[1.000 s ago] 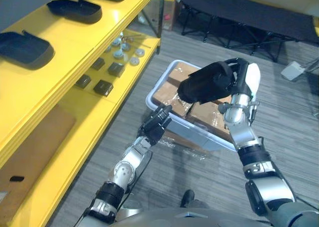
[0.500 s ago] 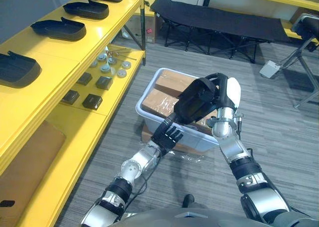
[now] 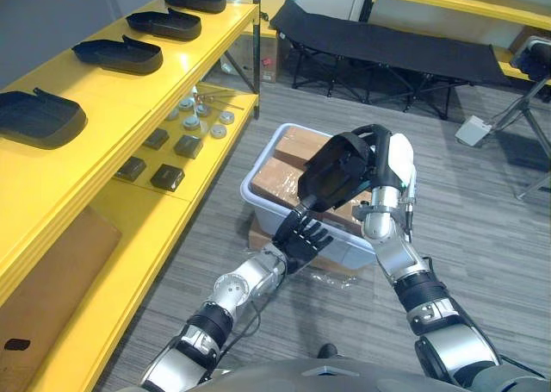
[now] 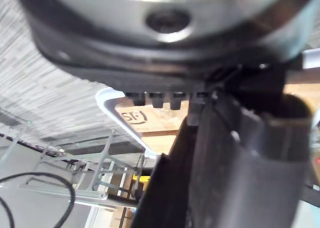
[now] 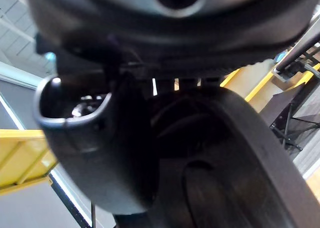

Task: Walk over and take three plastic housings, then place them on the shelf

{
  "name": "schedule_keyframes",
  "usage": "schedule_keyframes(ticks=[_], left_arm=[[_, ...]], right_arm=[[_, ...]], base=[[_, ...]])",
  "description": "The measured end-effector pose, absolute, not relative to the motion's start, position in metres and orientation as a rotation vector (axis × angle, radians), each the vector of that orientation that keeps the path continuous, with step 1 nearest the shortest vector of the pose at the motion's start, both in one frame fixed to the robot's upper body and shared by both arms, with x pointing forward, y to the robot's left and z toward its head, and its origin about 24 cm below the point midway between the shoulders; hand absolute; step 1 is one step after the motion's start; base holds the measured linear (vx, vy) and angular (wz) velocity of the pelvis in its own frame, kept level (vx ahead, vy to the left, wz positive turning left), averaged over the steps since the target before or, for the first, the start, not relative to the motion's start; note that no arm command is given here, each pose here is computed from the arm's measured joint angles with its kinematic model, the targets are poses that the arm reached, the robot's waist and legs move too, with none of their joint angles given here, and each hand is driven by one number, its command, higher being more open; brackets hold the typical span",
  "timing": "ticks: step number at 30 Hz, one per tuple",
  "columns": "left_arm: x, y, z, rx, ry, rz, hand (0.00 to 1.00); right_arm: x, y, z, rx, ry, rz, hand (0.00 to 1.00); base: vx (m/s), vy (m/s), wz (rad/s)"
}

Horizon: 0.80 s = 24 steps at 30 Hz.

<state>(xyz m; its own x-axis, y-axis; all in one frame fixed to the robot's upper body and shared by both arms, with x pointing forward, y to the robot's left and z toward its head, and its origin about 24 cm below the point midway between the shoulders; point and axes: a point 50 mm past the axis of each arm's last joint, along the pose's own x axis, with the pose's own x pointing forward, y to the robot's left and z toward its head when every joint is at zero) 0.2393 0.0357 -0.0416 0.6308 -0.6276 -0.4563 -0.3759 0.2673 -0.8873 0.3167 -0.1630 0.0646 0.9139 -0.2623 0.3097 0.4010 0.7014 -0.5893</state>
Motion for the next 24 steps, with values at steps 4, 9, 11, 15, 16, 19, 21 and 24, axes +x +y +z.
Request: schedule_keyframes(ticks=[4,9,11,15,16,19,21,24], left_arm=[[0.234,0.028,-0.042,-1.350,0.976,-0.238,1.00],[0.233,0.027,-0.044,-1.328,0.985,-0.201,1.00],[0.233,0.028,-0.046,-1.318,0.996,-0.168,1.00],[0.229,0.028,-0.048,-1.426,1.049,-0.104,1.00],[0.228,0.029,-0.048,-1.468,1.057,-0.084,1.00],[0.228,0.030,-0.049,-1.506,1.040,-0.058,1.00],[0.229,0.033,-0.050,-1.527,0.992,-0.033,1.00],[0.234,0.038,-0.049,-1.580,0.908,-0.003,1.00]], right_arm=[[0.316,-0.158,0.067,-0.695,-0.235,-0.353,0.00],[0.318,-0.149,0.077,-0.685,-0.289,-0.331,0.00],[0.320,-0.147,0.081,-0.683,-0.304,-0.328,0.00],[0.321,-0.146,0.089,-0.661,-0.363,-0.375,0.00],[0.321,-0.144,0.092,-0.650,-0.384,-0.388,0.00],[0.322,-0.139,0.099,-0.620,-0.429,-0.404,0.00],[0.320,-0.135,0.106,-0.588,-0.467,-0.414,0.00],[0.318,-0.129,0.112,-0.547,-0.510,-0.420,0.00]], base=[[0.00,0.004,-0.01],[0.00,0.005,-0.03],[0.00,0.000,0.00],[0.00,0.000,0.00],[0.00,0.000,0.00],[0.00,0.000,0.00],[0.00,0.000,0.00],[0.00,0.000,0.00]])
